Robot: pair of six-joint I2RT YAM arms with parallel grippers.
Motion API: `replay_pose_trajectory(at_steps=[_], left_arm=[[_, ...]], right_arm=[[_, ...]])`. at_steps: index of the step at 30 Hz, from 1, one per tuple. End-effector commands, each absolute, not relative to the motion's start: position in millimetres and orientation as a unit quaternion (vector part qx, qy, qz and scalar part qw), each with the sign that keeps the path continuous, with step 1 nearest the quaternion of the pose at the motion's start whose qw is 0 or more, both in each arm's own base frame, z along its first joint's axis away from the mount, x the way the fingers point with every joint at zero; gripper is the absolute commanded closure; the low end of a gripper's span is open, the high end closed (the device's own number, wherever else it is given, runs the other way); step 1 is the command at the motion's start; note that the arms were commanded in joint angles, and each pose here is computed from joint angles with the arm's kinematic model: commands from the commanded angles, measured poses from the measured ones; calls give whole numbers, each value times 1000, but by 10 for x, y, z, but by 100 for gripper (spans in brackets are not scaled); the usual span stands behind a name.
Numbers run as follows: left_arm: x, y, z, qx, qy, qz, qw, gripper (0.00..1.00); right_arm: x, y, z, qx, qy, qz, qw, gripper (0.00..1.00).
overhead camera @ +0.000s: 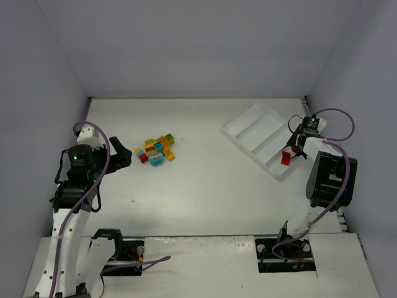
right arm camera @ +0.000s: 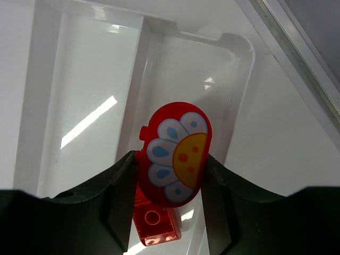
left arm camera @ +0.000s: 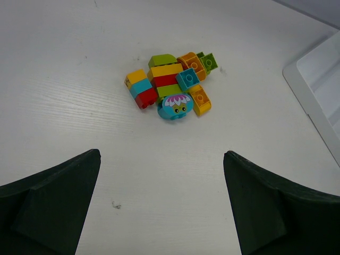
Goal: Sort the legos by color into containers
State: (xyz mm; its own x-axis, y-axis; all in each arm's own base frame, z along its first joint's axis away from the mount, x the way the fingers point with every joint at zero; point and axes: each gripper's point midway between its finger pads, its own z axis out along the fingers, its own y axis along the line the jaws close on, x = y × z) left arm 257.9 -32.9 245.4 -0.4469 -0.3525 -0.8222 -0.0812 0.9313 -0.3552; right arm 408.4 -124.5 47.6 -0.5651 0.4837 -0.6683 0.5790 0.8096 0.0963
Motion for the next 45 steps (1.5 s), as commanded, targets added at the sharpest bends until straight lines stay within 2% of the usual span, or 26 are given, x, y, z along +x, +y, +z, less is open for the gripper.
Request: replay_pose_trajectory(at_steps=[1,2,3,7,10,15,19,25,30,36,45], left_arm=[[2672,-352,2681,-125,818,-147,542,8],[2676,-351,2680,-125,818,-148,542,8],[2674,-353,2684,-125,817,-148,543,8],[2676,-355,2681,-125,818,-148,542,8],[2676,-353,2680,-126,818,-148,542,8],[2681,-355,2673,-125,818,-148,541,8],[2682,-331,2669,-128,818,-143,542,8],[2691,-296,2641,-133,821,-133,540,8],[2695,-271,2618,-136,823,-126,537,8],[2705,-224,2586,-143,825,-114,535,8],[2710,-210,2574,-145,827,-110,533,8]], right_arm=[[4273,-1382,820,305,859,-77,405,63],[4270,-1383,840,305,857,-78,407,59],[4258,-1375,845,304,858,-77,407,49],[4286,-1277,1019,291,854,-58,426,41],[4305,-1150,1200,273,852,-49,445,27],[4323,-646,1615,208,848,-14,487,26],[4299,552,1916,57,851,83,516,26],[4086,1838,2129,-86,823,181,532,25],[3841,2838,1802,-196,820,221,490,24],[3779,3683,1310,-261,821,221,456,21],[3790,4116,659,-297,834,208,416,21]])
